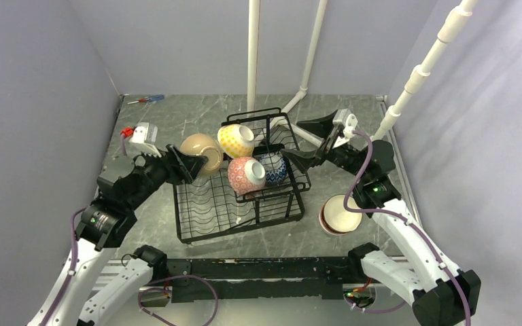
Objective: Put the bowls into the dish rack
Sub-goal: Turn the bowl upside down on the dish rack.
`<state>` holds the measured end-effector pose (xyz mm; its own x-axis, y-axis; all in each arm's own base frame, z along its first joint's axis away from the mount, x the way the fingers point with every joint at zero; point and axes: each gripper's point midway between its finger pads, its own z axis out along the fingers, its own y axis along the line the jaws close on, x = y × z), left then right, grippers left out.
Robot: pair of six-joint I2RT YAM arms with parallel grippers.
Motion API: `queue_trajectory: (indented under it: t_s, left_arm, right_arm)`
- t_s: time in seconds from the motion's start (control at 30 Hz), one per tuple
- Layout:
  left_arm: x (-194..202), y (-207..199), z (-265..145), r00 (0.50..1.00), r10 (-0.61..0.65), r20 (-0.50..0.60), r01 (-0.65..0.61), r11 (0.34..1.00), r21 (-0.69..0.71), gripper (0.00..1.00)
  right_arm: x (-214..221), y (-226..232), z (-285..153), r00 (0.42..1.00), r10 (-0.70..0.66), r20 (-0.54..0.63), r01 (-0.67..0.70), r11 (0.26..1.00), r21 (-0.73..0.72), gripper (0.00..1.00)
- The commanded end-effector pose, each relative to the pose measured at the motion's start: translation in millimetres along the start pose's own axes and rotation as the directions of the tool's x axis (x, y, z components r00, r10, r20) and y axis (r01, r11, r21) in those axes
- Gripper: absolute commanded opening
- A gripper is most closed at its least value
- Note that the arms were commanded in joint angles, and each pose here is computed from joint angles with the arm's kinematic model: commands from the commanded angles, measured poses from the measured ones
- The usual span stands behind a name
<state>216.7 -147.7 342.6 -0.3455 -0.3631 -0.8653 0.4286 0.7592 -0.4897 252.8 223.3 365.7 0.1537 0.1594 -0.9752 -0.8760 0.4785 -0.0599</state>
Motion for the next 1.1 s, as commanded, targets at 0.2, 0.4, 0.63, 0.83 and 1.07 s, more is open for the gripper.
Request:
queue_trajectory:
  t_s: [0.2,0.4,0.63,0.83,1.07]
  left_arm:
    - [27.1,34.9,17.3,0.990,-0.138,-0.013,0.134,0.980,-0.149,0.03]
    - [64.3,51.0,38.9,0.975,-0.207,-0.085,0.190,0.966,-0.178,0.03]
    - [95.8,51.2,72.3,0.962,-0.236,-0.135,0.226,0.971,-0.082,0.03]
    - [108.0,46.5,93.2,0.958,-0.262,-0.117,0.267,0.964,0.022,0.03]
    - [115.6,53.0,110.6,0.958,-0.275,-0.077,0.280,0.958,0.068,0.03]
  right_arm:
    - [-0.2,2.7,-1.4,1.000,-0.019,0.007,0.019,1.000,-0.017,1.00]
    - [-1.8,3.0,-3.3,1.000,-0.030,0.002,0.030,0.999,-0.012,1.00]
    - [-2.2,4.1,-5.4,0.999,-0.033,0.002,0.033,0.999,-0.009,1.00]
    - [-2.7,4.4,-7.6,0.999,-0.038,0.000,0.038,0.999,-0.001,1.00]
    - [-3.9,7.7,-8.5,0.999,-0.036,-0.002,0.036,0.999,-0.015,1.00]
